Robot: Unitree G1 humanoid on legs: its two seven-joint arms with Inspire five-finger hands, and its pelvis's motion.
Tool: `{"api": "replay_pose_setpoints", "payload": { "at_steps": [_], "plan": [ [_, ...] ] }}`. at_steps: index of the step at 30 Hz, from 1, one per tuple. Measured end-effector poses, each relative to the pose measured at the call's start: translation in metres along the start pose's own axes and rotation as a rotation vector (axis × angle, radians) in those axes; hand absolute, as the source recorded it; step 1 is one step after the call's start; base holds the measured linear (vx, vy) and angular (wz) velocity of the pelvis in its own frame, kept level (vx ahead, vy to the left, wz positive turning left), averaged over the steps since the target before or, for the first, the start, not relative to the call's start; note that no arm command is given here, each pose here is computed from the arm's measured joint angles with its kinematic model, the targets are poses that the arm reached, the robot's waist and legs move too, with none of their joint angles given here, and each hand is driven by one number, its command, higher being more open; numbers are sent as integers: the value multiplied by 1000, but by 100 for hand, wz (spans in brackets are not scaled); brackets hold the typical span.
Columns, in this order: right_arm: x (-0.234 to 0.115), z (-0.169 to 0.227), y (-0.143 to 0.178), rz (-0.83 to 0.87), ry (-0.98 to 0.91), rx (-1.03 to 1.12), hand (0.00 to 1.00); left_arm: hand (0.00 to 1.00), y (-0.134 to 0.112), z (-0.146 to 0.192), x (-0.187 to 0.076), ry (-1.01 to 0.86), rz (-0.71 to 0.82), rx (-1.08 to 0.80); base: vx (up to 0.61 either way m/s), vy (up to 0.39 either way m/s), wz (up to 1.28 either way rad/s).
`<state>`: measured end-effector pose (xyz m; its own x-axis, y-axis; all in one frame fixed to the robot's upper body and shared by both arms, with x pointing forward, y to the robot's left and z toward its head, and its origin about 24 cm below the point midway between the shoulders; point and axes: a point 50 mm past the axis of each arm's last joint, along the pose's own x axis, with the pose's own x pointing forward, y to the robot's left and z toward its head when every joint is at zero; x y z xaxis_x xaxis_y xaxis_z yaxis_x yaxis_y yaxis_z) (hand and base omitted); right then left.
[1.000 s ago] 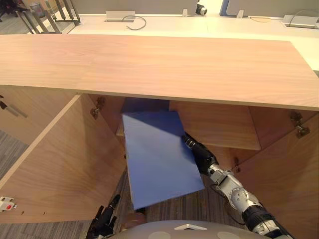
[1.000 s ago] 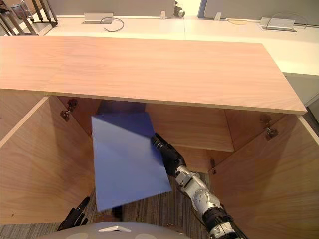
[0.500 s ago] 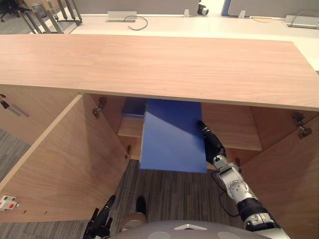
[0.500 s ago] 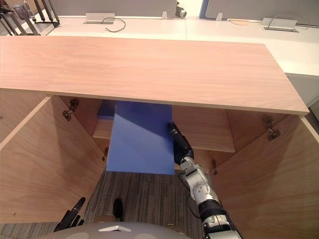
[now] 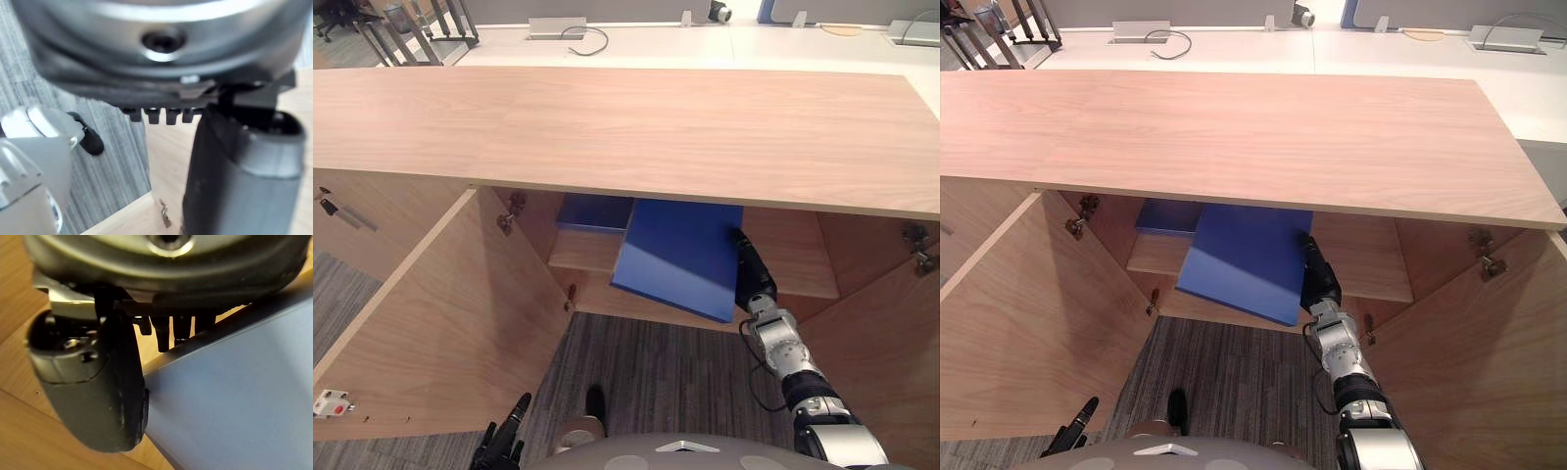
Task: Walk over to the cabinet, pick up the folder, carry it to the office cabinet, place the folder inside the office cabinet, then close the office cabinet door
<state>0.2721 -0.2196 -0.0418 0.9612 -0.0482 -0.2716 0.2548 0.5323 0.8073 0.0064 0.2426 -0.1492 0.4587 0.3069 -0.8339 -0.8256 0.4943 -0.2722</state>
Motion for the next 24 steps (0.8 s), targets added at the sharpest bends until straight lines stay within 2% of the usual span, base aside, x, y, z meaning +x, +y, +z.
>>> {"api": "replay_pose_setpoints", "payload": {
  "at_steps": [13, 17, 20, 21, 23, 24],
  "plan": [
    [-1, 15, -10, -63, -64, 21, 0, 100, 15, -11, -6, 69, 50, 56, 2, 7, -8],
    [5, 29, -3, -45, -121, 32, 0, 100, 9, -10, -3, 70, 22, 67, -94, 38, 2],
    [14, 46, 13, -6, -181, 34, 0, 100, 5, -11, -1, 73, 10, 66, -168, 93, -3],
    [16, 57, 32, 62, -234, 56, 0, 100, -3, -7, 3, 58, -3, 62, -251, 137, -4],
    [18, 62, 50, 130, -266, 71, 0, 100, -8, -4, 5, 43, -17, 62, -243, 93, -10],
    [20, 64, 72, 212, -286, 87, 0, 100, -13, 0, 7, 25, -31, 62, -223, 48, -24]
  ]
}}
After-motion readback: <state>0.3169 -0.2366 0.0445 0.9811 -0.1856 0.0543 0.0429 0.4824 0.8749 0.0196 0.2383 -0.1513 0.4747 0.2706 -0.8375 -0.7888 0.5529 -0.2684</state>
